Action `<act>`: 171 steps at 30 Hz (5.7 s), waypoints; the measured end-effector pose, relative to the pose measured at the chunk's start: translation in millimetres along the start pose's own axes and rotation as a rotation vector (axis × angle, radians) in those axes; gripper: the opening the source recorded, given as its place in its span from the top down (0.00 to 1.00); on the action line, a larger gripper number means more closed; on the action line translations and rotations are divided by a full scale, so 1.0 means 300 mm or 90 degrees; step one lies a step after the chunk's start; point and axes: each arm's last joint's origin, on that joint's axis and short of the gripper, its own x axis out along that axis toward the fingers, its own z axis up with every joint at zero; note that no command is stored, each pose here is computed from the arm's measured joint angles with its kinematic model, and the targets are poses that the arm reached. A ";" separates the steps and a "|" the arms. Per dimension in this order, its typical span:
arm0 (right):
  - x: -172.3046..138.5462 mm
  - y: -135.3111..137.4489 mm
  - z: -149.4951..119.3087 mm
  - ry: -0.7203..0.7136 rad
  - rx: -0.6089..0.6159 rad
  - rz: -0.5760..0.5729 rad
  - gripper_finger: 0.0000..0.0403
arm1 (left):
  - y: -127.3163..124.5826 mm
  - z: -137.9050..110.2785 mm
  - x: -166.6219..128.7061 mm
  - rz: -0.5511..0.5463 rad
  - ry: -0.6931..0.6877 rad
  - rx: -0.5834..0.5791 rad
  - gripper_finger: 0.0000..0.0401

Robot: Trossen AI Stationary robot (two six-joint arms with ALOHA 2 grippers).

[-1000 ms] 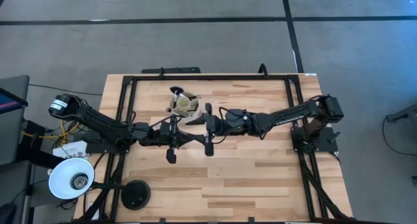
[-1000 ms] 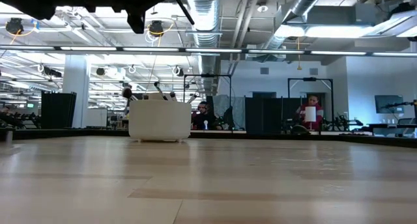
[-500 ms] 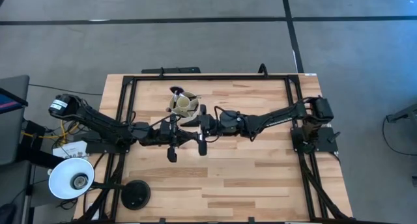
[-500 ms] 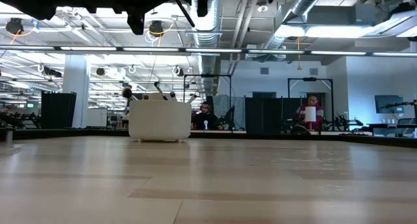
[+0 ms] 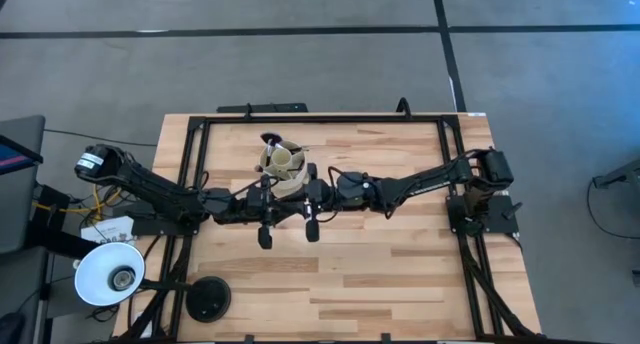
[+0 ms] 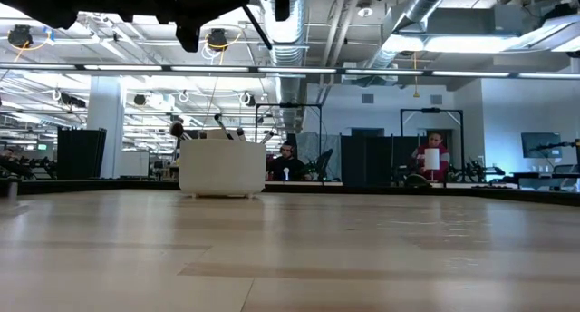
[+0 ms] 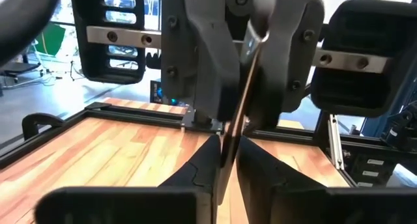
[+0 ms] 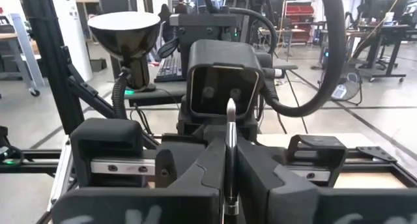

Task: Sort items
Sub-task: Put the small black brush in the white organizer, then return to Home Position

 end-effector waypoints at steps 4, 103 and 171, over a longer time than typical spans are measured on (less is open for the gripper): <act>0.000 -0.001 0.000 0.001 -0.004 -0.005 0.98 | 0.005 0.001 0.001 0.003 -0.002 -0.001 0.85; -0.471 -0.012 0.200 0.194 -0.178 -0.174 0.99 | 0.045 0.166 -0.248 0.127 0.021 0.091 0.99; -1.067 -0.025 -0.368 -0.113 -0.068 0.031 1.00 | 0.215 -0.067 -0.457 0.038 -0.158 -0.032 0.97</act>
